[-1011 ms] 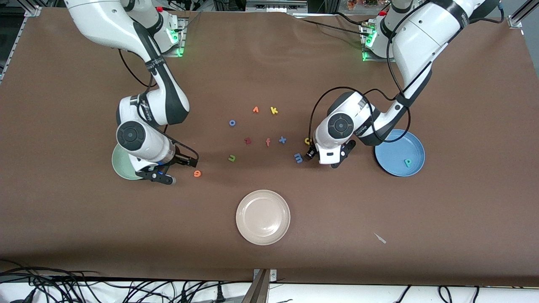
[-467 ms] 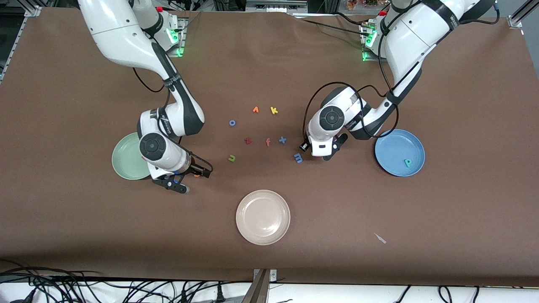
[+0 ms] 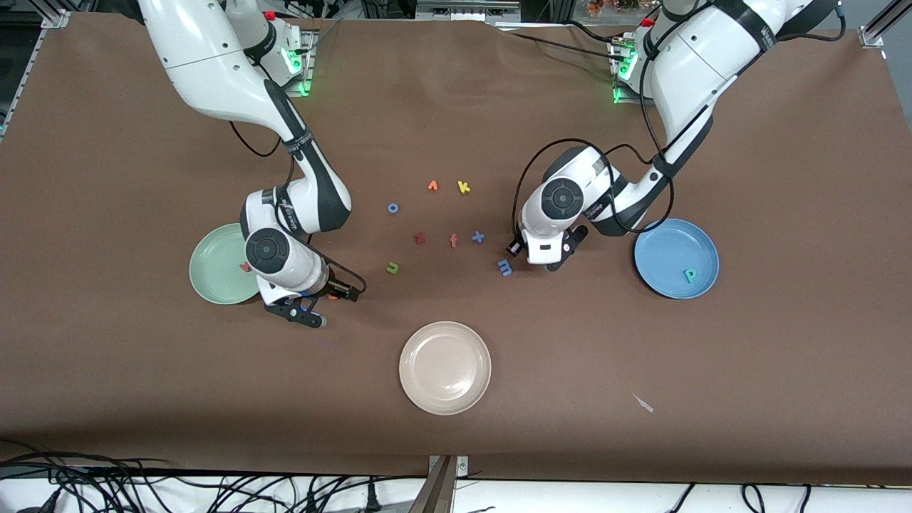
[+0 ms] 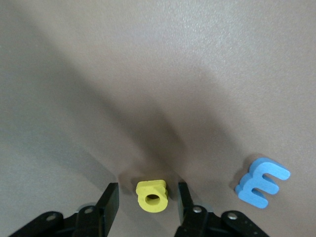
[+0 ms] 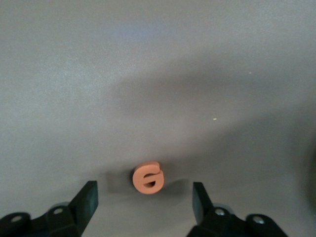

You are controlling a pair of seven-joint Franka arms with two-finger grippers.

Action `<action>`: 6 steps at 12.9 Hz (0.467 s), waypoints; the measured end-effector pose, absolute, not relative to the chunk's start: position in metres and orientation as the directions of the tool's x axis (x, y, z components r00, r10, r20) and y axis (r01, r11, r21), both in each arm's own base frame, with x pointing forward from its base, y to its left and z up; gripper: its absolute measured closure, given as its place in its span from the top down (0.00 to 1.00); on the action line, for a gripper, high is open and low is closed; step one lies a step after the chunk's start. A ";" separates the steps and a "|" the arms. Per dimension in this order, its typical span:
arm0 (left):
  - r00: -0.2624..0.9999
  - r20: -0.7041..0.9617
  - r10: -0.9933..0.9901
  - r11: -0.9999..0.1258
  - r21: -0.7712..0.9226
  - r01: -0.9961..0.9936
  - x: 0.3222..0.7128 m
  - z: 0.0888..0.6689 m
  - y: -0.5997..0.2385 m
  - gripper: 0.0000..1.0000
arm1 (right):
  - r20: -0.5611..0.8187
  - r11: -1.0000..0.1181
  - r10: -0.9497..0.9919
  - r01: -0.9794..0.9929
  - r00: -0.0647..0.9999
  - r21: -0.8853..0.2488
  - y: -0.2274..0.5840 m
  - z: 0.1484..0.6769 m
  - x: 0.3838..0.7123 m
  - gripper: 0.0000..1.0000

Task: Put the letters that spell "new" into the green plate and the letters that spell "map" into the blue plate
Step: 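Grasp the yellow letter with the left gripper while the right gripper grasps orange 6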

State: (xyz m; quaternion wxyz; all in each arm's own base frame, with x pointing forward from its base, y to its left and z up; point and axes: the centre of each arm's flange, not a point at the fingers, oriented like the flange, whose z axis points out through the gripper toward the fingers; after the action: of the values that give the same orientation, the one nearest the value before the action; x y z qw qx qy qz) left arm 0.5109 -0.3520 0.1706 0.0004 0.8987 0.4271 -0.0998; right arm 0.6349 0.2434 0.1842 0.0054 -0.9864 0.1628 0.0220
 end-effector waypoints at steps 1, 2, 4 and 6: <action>0.615 -0.180 0.768 -0.634 -0.083 0.769 0.511 0.171 -0.352 0.56 | -0.043 -0.946 -0.323 -0.323 0.946 -0.004 0.242 0.184 0.636 0.85; 0.614 -0.180 0.769 -0.634 -0.083 0.769 0.511 0.171 -0.352 0.56 | -0.042 -0.946 -0.324 -0.325 0.945 -0.003 0.241 0.183 0.636 0.78; 0.613 -0.180 0.769 -0.633 -0.078 0.770 0.511 0.171 -0.352 0.52 | -0.041 -0.945 -0.326 -0.326 0.945 -0.004 0.240 0.184 0.637 0.72; 0.614 -0.180 0.769 -0.632 -0.065 0.772 0.512 0.173 -0.353 0.31 | -0.031 -0.945 -0.326 -0.326 0.945 -0.010 0.240 0.184 0.638 0.64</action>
State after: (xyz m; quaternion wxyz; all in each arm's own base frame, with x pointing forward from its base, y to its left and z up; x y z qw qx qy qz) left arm 0.5123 -0.3533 0.1726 0.0097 0.8982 0.4289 -0.0956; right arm 0.6378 0.2401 0.1840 0.0076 -0.9861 0.1652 0.0146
